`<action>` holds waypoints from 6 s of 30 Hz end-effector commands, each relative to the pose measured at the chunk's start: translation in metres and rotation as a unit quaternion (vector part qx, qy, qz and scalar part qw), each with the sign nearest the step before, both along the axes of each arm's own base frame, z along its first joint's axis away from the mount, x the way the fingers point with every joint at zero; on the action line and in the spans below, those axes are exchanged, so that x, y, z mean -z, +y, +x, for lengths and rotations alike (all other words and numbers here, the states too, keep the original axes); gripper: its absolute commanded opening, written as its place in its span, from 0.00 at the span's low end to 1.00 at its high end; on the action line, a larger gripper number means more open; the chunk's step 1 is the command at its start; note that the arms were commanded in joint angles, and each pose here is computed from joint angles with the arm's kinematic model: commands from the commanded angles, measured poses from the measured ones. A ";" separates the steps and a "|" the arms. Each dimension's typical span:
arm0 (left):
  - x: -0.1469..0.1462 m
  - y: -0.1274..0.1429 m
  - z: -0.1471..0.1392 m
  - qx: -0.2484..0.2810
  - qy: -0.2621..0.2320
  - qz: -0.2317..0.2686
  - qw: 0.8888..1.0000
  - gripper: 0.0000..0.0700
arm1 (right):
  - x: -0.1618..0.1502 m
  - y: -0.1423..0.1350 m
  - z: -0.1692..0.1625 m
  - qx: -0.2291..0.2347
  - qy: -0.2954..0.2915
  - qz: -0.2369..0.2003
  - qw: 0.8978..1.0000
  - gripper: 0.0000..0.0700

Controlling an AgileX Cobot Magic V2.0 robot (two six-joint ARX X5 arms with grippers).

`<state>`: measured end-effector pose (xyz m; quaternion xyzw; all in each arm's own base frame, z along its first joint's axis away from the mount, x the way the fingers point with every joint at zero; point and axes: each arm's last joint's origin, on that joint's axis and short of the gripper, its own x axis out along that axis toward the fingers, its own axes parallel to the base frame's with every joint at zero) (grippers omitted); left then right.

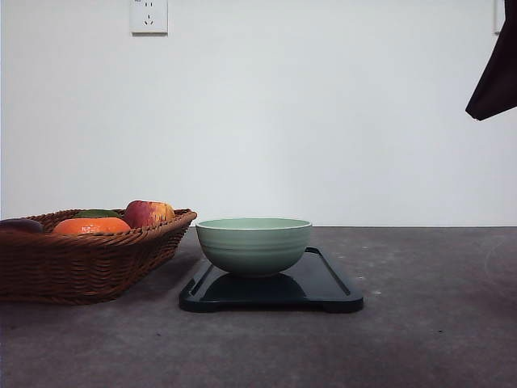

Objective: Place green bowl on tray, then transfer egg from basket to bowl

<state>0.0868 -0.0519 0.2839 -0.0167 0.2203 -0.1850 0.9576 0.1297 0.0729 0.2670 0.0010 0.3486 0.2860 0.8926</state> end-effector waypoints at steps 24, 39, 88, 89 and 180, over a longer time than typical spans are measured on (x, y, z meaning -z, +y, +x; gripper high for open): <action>0.083 0.036 0.005 -0.169 -0.074 0.006 0.983 0.00 | -0.001 0.001 0.001 -0.001 -0.004 0.005 1.000 0.02; 0.132 0.048 0.009 -0.147 -0.143 0.003 0.979 0.00 | -0.002 0.002 0.001 -0.001 -0.008 0.008 1.000 0.02; 0.130 0.048 0.009 -0.152 -0.151 0.002 0.977 0.00 | 0.105 -0.066 -0.033 0.206 -0.340 -0.022 0.917 0.02; 0.130 0.048 0.009 -0.152 -0.153 0.002 0.976 0.00 | 0.105 -0.066 -0.033 0.204 -0.343 -0.020 0.917 0.02; 0.129 0.048 0.009 -0.151 -0.154 0.001 0.976 0.00 | 0.103 -0.066 -0.033 0.204 -0.350 -0.018 0.914 0.02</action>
